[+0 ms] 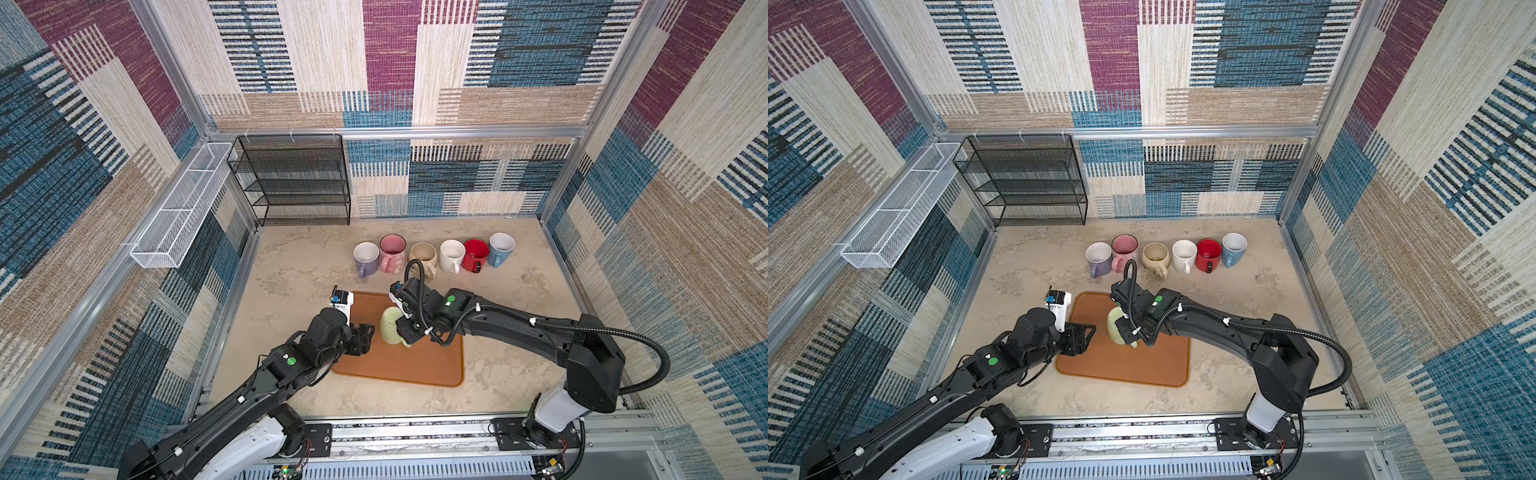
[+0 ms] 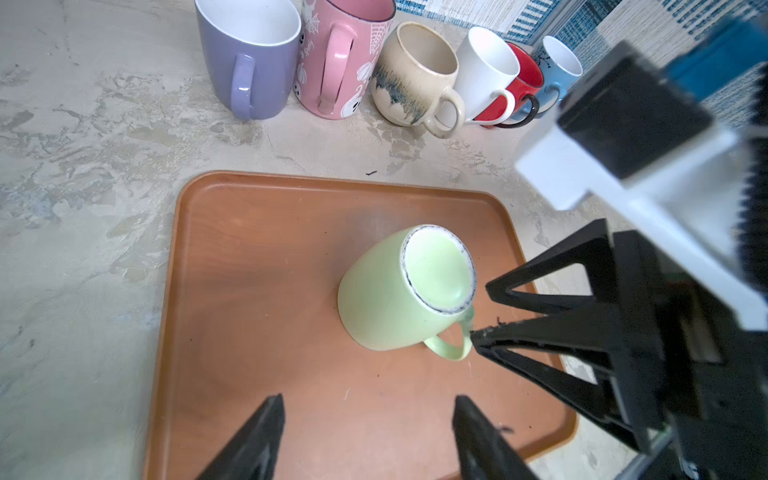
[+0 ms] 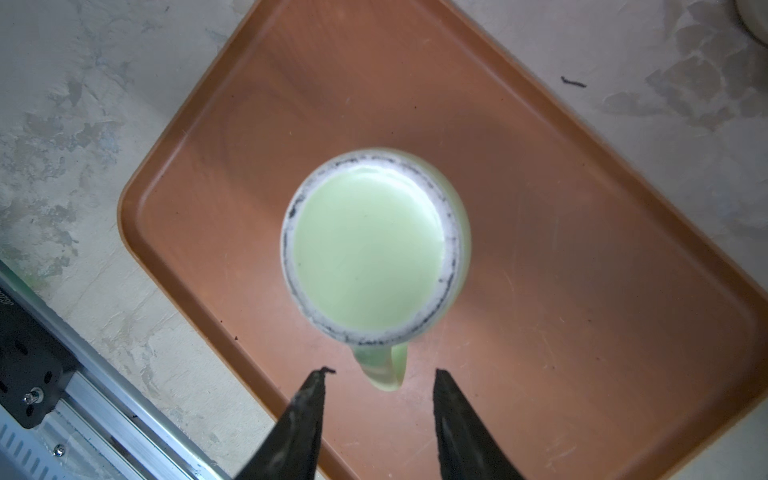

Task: Turn the mug right side up

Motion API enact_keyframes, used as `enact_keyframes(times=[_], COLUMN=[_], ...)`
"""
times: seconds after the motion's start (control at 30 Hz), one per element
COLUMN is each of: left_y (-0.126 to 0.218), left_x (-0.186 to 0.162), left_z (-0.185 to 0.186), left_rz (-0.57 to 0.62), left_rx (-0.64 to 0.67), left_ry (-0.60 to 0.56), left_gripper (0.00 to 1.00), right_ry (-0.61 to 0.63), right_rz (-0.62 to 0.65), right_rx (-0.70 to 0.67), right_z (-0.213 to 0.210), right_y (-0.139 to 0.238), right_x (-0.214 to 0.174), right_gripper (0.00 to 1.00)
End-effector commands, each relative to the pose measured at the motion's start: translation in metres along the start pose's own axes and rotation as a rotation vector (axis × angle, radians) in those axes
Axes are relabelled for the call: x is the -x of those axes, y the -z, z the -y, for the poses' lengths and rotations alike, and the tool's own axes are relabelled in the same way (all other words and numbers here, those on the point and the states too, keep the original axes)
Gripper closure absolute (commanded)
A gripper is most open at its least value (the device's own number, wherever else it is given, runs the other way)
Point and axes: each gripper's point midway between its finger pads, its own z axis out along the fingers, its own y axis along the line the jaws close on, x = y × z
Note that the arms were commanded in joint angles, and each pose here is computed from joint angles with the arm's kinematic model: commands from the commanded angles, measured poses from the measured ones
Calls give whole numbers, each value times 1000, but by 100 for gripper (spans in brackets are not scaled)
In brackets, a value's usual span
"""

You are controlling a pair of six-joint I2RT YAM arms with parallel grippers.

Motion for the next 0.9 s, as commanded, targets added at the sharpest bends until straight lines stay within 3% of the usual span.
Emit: enact_keyframes(times=[0.0, 0.17, 0.37, 0.87], left_y=[8, 23, 23, 25], left_x=[7, 16, 11, 7], left_z=[-10, -21, -15, -38], left_rz=[55, 125, 150, 158], left_rx=[45, 87, 19, 137], left_ry=[-7, 14, 40, 89], left_gripper=[15, 0, 0, 0], right_ry=[-5, -1, 2, 8], right_rz=[-2, -17, -42, -84], right_rx=[-22, -30, -41, -63], right_z=[2, 2, 4, 7], right_y=[-5, -12, -22, -33], right_x=[1, 1, -1, -8], right_gripper=[54, 57, 65, 82])
